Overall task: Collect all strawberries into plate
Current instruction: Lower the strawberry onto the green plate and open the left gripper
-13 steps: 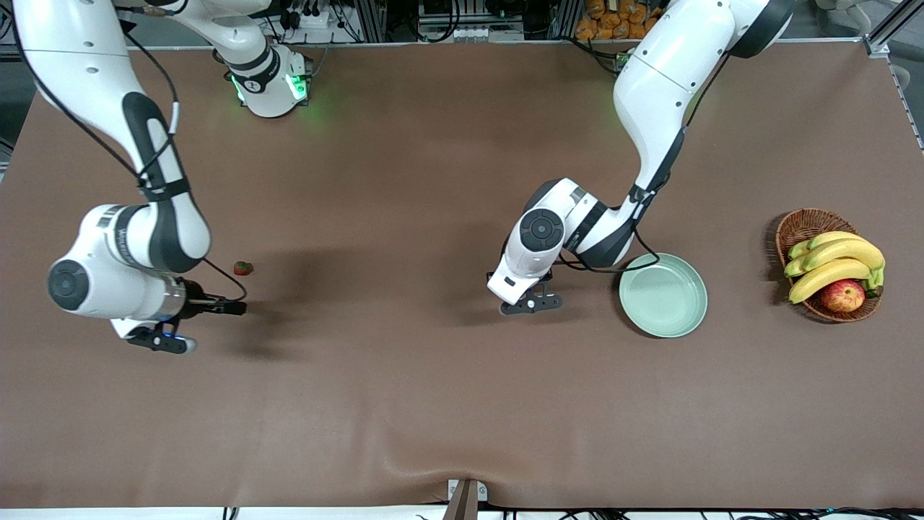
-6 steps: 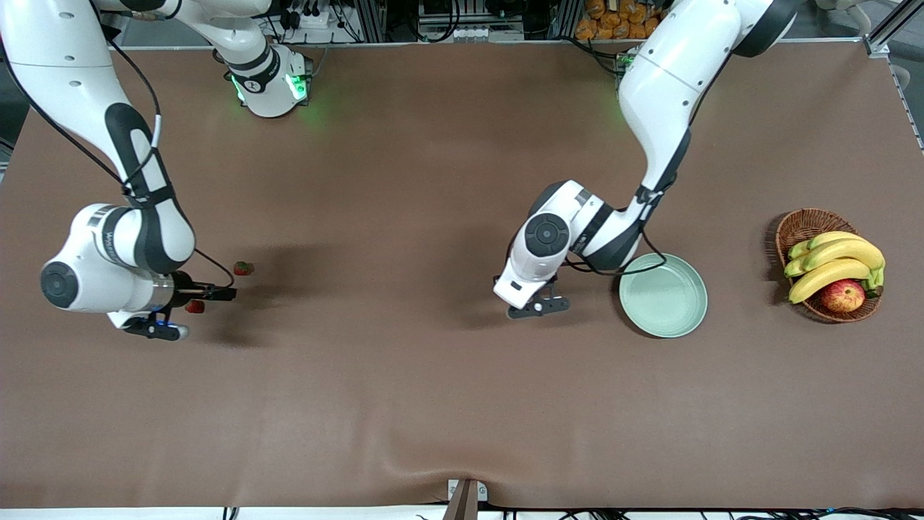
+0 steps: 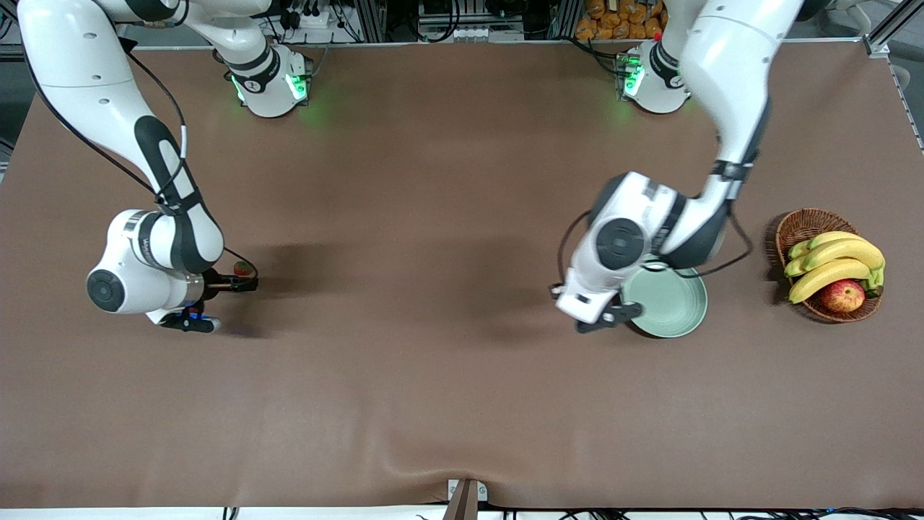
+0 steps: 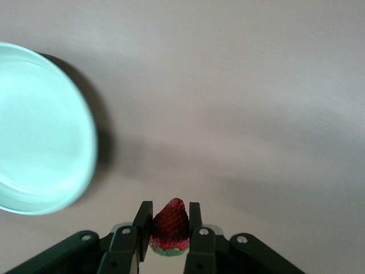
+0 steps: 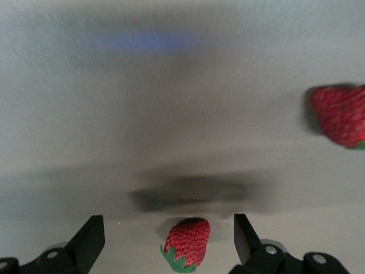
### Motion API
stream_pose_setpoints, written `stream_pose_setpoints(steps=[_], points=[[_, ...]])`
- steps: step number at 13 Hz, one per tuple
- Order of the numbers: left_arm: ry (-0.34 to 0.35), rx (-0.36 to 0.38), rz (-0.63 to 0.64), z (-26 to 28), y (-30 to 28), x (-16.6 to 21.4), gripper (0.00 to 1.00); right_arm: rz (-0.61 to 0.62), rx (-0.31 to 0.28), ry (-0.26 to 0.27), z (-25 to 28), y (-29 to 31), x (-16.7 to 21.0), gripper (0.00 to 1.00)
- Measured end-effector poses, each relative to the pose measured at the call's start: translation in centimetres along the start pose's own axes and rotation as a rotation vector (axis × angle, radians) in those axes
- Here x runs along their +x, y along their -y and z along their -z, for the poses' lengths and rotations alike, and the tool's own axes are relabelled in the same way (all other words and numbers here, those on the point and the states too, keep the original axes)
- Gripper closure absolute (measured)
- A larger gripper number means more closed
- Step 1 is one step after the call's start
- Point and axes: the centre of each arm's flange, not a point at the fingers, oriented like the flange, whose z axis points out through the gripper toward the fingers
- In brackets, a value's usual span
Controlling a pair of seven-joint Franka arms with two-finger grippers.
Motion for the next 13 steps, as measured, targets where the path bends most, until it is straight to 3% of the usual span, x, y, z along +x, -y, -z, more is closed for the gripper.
stream_pose_setpoints(steps=[8,9,13], points=[[0.087,0.02,-0.1,-4.5,13.7,6.7,0.7,-0.003,-0.01,0.058,-1.4,-0.5,-0.9,0.04],[0.086,0.027,-0.103,-4.7,14.0,6.8,0.64,0.003,-0.02,0.058,-1.4,-0.6,-0.9,0.15],[0.058,0.024,-0.117,-3.2,13.6,6.9,0.22,0.014,-0.039,0.05,-1.0,-0.7,-0.9,0.64]])
